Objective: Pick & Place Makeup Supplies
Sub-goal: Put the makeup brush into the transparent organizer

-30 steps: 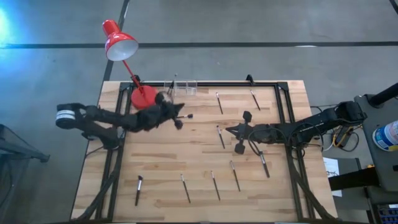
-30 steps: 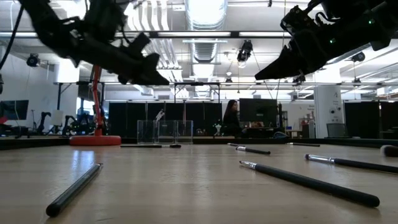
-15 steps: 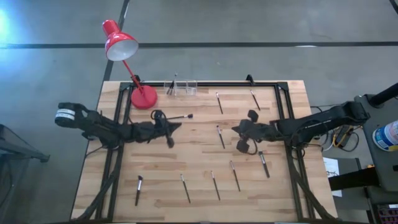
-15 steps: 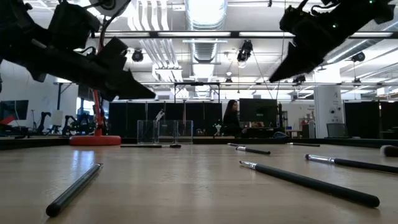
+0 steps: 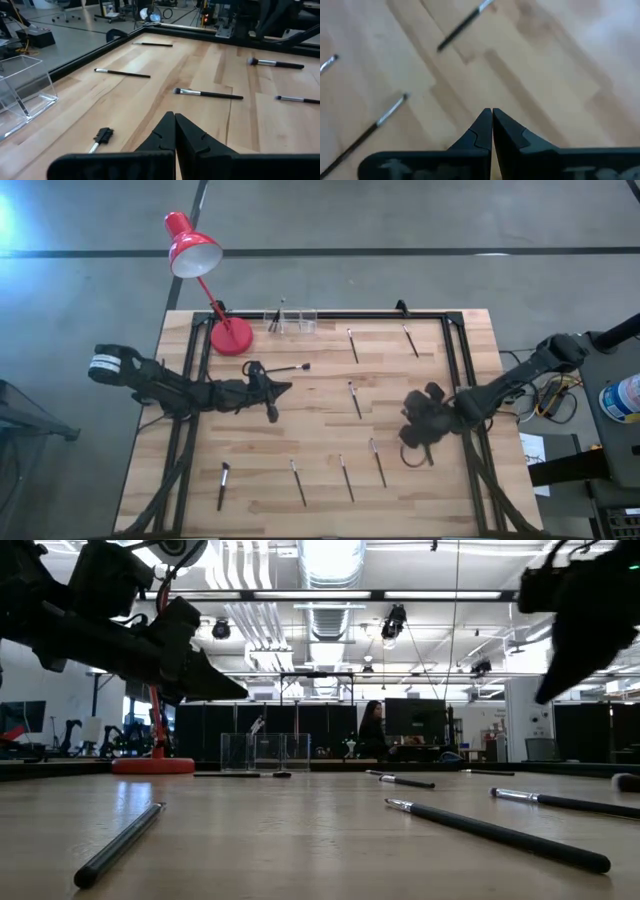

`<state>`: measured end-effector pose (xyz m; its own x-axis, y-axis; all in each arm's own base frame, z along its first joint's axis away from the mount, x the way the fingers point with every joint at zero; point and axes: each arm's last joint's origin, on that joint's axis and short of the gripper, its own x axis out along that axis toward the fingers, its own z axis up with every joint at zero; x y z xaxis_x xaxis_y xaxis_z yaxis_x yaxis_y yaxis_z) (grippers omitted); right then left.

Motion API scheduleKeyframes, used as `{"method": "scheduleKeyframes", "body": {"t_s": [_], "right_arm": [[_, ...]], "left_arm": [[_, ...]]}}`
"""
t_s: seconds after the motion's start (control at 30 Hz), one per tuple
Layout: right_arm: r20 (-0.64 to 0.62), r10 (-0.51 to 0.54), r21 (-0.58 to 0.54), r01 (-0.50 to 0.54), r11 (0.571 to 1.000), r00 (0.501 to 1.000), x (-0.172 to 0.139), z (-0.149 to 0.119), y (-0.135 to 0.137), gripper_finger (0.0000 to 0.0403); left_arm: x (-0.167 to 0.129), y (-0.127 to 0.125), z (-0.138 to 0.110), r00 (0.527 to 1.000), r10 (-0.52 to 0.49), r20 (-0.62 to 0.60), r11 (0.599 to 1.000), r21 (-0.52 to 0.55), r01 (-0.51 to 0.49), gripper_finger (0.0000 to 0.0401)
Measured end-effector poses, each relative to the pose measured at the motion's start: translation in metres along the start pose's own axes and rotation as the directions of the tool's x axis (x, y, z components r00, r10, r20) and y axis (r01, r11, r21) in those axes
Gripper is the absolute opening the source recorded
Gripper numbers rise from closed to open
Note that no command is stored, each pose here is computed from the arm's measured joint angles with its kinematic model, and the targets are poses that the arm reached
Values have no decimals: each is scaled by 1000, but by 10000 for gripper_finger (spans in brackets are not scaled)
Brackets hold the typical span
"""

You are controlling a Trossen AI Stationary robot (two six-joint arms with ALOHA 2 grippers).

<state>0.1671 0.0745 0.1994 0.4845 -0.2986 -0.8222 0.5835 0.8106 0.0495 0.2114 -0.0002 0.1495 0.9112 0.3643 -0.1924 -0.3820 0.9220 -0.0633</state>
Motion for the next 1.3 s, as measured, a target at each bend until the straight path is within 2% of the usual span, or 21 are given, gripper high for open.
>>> {"method": "scheduleKeyframes", "body": {"t_s": [0.33,0.63,0.97,1.1,1.3], "right_arm": [[-81,96,94,-89,992,992,-21,-37,13,8],[-240,104,231,-47,972,965,-24,-55,17,9],[-330,-50,234,133,963,943,-32,-52,23,9],[-336,-85,217,165,962,938,-28,-54,25,9],[-352,-154,209,238,949,923,-15,-58,28,44]], "left_arm": [[0,0,0,1000,0,-1,1000,4,0,0],[0,0,0,1000,1,0,1000,29,-1,0],[0,0,0,1000,1,0,998,57,-1,0],[0,0,0,1000,1,0,998,55,-1,0],[0,0,0,1000,2,0,999,51,-2,0]]}}
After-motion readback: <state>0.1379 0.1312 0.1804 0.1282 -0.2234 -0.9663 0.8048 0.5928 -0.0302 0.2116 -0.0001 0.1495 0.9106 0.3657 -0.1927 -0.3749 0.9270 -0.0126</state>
